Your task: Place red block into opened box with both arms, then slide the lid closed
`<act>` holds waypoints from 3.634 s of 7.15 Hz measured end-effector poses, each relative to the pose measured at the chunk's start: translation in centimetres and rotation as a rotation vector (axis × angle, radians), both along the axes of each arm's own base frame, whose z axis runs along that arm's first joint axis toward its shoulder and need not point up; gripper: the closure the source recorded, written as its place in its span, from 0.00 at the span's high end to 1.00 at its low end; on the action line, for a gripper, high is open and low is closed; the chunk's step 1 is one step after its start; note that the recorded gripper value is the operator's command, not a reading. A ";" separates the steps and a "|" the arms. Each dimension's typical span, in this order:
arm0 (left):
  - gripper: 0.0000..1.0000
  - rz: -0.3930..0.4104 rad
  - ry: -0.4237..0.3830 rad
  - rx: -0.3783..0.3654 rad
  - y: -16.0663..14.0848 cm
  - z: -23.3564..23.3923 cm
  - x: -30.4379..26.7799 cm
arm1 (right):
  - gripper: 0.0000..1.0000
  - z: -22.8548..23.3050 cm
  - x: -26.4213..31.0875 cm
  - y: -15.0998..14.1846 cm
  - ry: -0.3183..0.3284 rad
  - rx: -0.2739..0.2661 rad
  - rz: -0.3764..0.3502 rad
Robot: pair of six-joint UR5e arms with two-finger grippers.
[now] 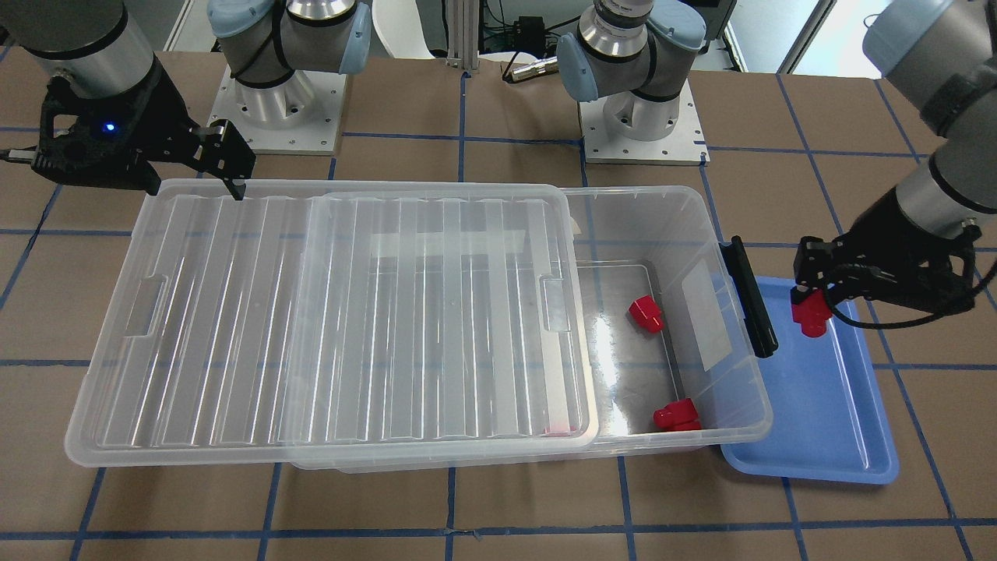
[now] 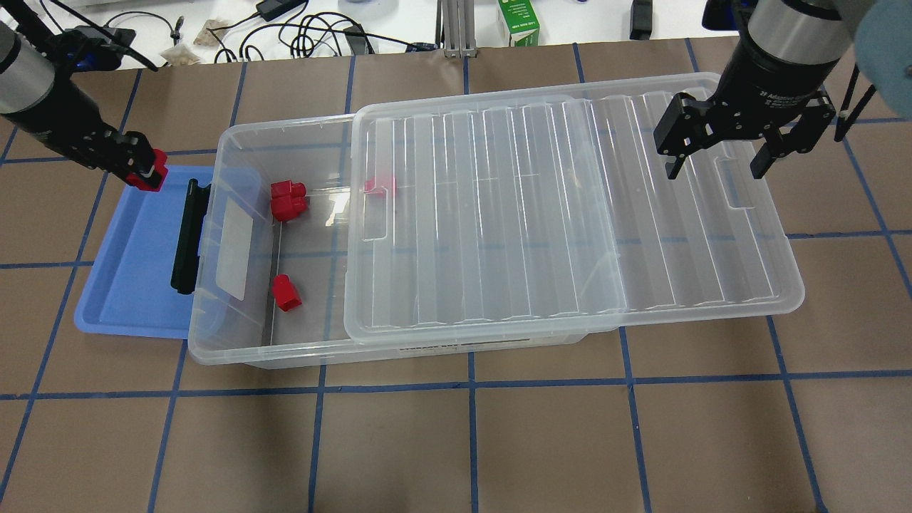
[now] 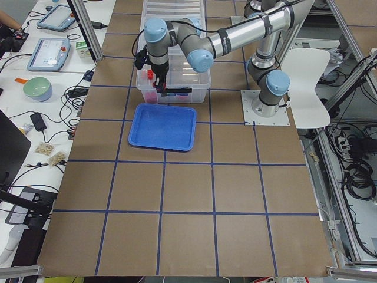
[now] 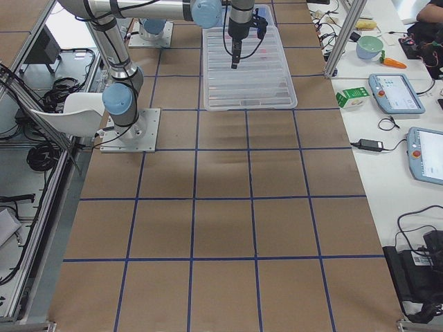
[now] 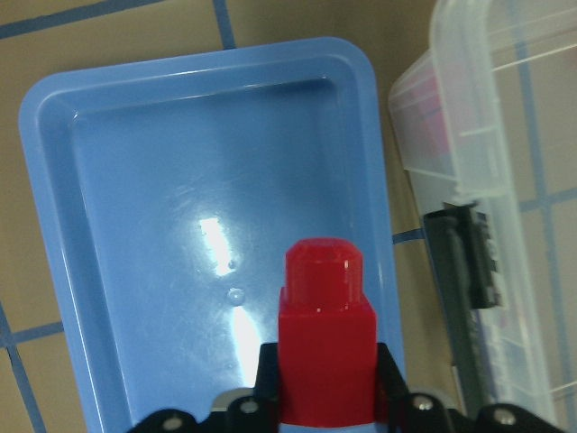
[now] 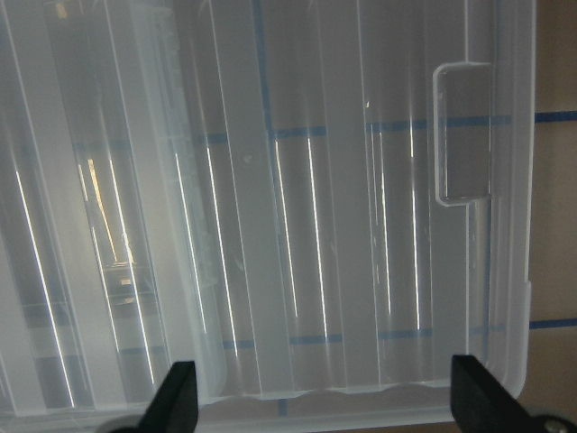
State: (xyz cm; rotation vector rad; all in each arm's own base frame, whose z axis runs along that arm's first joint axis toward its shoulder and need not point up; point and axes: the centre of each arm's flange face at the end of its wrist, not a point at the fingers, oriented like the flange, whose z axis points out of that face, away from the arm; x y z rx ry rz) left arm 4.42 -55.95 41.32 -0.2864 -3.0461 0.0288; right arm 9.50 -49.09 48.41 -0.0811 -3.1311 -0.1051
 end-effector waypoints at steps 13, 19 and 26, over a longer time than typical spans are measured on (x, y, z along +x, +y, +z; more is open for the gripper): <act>0.00 0.170 0.000 0.057 3.2 -17.5 -13.9 | 1.00 -0.1 -0.2 0.1 0.016 0.006 0.001; 0.88 0.162 -0.003 0.082 2.6 -19.8 -14.3 | 1.00 -0.1 -0.2 0.1 0.016 0.007 0.002; 1.00 0.149 -0.035 0.027 0.4 -1.3 -14.4 | 1.00 -2.2 -1.1 -1.5 0.012 0.044 -0.003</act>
